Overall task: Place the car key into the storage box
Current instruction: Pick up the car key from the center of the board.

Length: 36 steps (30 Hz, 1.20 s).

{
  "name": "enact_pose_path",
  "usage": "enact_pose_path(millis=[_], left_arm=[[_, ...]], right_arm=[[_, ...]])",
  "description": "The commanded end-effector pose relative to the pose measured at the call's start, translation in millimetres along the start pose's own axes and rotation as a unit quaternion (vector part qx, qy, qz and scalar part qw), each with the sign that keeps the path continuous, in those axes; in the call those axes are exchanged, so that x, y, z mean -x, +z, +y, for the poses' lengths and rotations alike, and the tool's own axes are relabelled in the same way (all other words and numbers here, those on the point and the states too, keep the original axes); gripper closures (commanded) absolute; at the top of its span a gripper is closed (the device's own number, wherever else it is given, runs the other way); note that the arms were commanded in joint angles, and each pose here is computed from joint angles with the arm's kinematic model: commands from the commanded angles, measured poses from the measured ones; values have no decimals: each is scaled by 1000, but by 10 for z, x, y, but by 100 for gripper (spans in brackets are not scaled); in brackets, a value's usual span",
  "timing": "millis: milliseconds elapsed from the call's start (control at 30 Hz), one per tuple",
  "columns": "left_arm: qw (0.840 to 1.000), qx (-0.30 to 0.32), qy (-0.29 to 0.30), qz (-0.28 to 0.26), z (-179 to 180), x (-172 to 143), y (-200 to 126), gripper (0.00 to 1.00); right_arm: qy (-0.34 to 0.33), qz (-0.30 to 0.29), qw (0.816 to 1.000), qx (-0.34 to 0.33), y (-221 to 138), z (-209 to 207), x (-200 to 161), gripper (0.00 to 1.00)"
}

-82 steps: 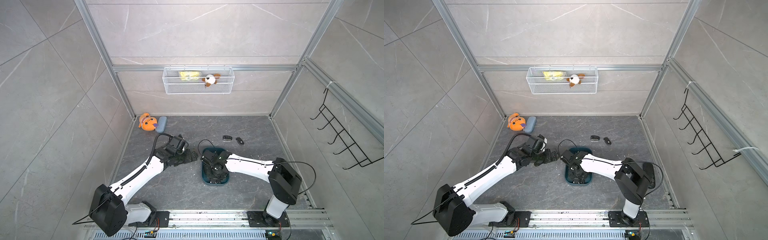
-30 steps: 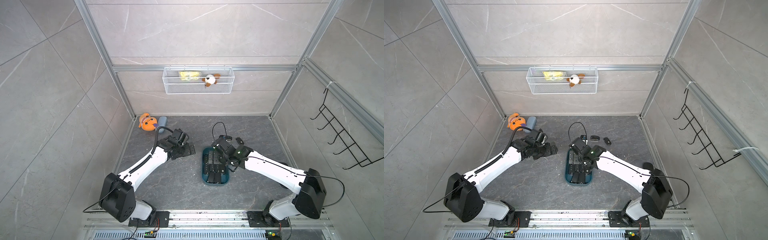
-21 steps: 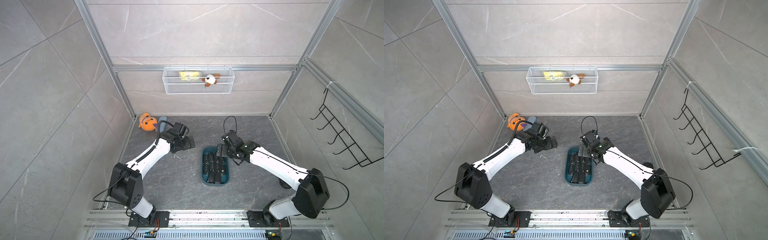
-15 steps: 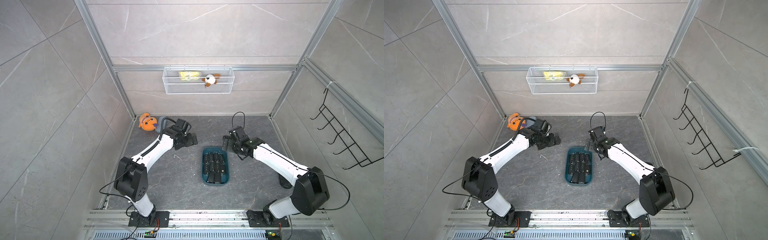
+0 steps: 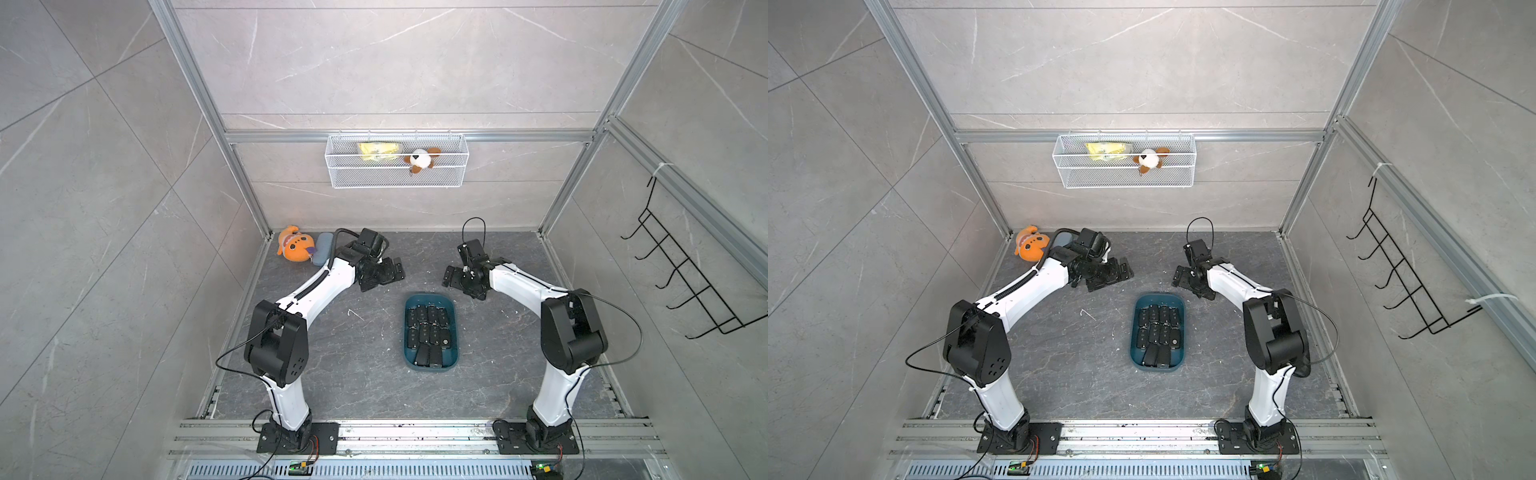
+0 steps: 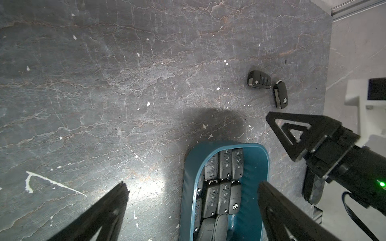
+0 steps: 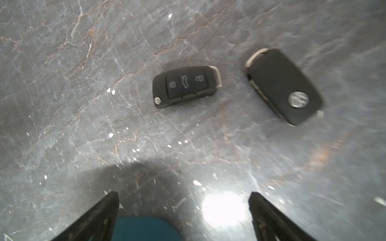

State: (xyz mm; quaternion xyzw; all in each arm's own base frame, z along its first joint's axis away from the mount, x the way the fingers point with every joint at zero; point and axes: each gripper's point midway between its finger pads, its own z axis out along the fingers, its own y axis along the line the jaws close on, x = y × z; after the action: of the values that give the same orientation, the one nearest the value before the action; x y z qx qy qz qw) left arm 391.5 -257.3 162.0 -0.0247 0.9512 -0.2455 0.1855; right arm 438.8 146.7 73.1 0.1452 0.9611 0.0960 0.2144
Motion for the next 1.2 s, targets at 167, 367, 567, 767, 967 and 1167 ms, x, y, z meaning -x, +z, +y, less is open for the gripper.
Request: enact_pose_path(millis=[167, 367, 567, 767, 967, 1167], left_arm=[[999, -40, 16, -6, -218, 117, -47, 0], [999, -39, 16, -7, -212, 109, -53, 0], [999, -31, 14, -13, -169, 108, -72, 0], [1000, -17, 8, -18, -105, 107, -90, 0], [999, -16, 10, -39, -65, 121, -110, 0], [998, -26, 11, -51, -45, 139, -156, 0]], right_arm=[[33, 22, 999, 10, 410, 188, 139, 1], [45, 36, 998, -12, 664, 166, 207, 1], [45, 39, 997, -40, 813, 139, 320, 1], [40, 44, 997, -56, 896, 126, 367, 10], [24, 45, 995, -88, 925, 65, 427, 20], [11, 42, 994, -97, 947, 58, 480, 36]])
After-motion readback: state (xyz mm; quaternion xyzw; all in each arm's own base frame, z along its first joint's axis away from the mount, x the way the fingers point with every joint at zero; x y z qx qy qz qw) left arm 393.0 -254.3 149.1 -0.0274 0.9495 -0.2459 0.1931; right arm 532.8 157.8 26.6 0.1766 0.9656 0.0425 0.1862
